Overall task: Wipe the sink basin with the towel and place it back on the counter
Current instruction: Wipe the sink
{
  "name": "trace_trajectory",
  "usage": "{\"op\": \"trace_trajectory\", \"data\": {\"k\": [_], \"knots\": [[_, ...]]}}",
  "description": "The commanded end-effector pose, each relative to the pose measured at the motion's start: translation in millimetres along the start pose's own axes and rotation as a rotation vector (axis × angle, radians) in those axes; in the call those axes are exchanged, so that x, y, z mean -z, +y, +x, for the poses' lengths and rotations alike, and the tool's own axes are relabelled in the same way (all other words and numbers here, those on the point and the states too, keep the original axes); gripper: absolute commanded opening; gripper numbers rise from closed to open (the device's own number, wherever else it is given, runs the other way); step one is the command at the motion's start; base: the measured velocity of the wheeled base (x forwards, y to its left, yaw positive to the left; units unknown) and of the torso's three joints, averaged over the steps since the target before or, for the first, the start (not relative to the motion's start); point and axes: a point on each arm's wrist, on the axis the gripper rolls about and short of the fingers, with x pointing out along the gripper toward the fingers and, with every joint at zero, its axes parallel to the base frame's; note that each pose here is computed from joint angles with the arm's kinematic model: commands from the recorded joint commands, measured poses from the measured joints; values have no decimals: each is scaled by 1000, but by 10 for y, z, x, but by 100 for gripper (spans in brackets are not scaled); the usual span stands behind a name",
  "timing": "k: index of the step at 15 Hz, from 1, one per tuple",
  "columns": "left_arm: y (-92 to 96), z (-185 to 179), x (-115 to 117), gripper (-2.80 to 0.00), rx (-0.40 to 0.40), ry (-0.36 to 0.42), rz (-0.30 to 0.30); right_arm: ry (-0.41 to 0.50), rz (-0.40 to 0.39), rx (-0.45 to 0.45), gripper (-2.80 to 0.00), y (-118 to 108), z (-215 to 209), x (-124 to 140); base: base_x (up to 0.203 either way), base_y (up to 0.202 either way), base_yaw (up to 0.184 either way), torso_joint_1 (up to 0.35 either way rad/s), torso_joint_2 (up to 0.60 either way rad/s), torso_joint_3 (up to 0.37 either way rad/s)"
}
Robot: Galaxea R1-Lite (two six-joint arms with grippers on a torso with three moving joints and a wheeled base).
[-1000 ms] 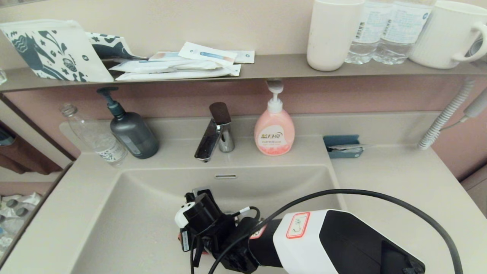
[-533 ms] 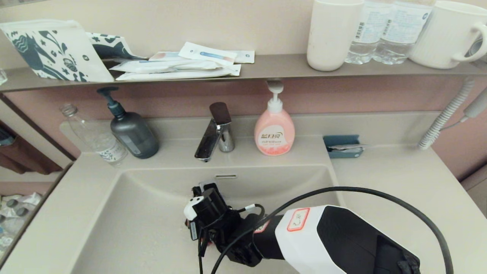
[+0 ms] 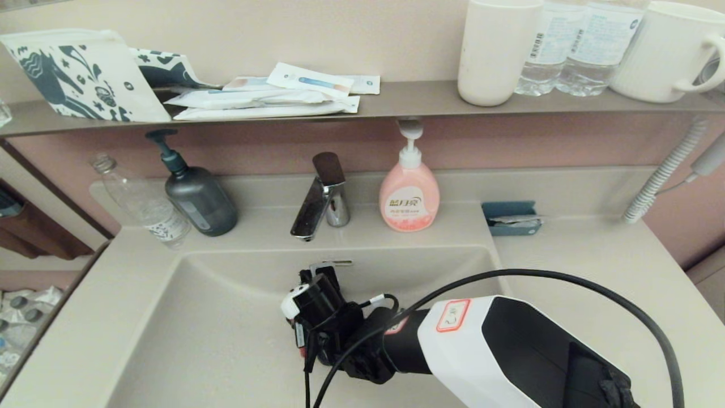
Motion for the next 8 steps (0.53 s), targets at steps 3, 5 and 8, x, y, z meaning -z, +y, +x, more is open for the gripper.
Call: {"op": "trace_trajectory", "data": {"k": [3,5,8], "knots": [[0,1,-1,-280,-1,1,-1,28,48,66,-280,-53,-93,-55,0,0,0,0,0,0],[0,1,-1,-280,-1,1,-1,49,76,99,-280,-100,-139,-88,0,0,0,0,0,0],[0,1,-1,-280,-1,1,-2,90,116,146,-280,-184,-246,-138,0,0,0,0,0,0]]}}
